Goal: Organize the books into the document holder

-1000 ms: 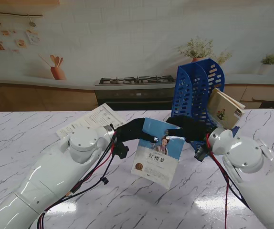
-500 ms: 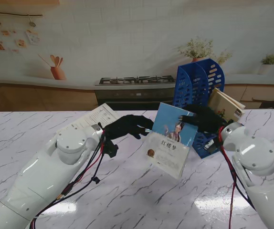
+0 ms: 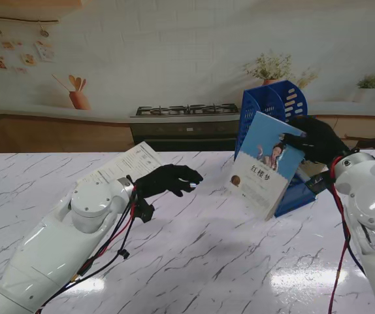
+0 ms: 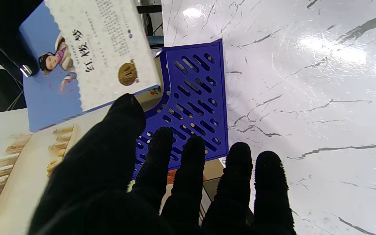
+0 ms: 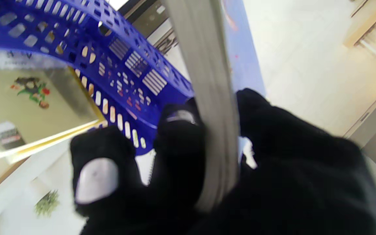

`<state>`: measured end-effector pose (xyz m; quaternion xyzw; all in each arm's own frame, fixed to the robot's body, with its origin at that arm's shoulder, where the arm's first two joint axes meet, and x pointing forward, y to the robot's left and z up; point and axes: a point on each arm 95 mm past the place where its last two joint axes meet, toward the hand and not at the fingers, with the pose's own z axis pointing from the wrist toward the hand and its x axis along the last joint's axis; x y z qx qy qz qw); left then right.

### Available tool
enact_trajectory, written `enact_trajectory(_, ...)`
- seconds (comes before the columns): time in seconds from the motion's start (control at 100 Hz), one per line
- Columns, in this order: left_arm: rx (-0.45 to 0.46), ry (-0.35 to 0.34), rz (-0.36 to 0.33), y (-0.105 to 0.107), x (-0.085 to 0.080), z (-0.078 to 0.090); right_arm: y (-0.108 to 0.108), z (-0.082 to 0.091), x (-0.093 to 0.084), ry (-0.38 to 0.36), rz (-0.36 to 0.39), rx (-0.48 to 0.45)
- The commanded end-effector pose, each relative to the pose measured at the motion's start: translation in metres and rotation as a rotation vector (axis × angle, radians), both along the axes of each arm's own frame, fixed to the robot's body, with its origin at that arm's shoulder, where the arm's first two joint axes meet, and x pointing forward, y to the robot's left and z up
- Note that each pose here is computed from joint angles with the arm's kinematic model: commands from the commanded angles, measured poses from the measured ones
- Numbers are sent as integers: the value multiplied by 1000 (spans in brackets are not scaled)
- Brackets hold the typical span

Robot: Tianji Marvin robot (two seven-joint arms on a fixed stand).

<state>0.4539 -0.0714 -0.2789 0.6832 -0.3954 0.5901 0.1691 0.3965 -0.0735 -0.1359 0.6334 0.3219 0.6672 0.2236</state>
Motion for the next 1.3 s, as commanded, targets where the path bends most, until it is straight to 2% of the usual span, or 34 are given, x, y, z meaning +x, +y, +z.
enact_trajectory(0.0, -3, 1, -6, 1, -2, -5, -6, 10, -4, -31, -34, -13)
enact_trajectory(0.35, -2, 40, 7, 10, -3, -12, -38, 14, -5, -41, -165, -94)
enact_trajectory(0.75, 35, 48, 27, 21, -4, -17, -65, 18, 0, -85, -304, -198)
enact_trajectory(1.16, 52, 63, 34, 27, -5, -22, -77, 22, 5, -143, -375, -314)
enact_trajectory(1.29, 51, 68, 34, 27, -5, -23, -78, 22, 10, -172, -391, -324)
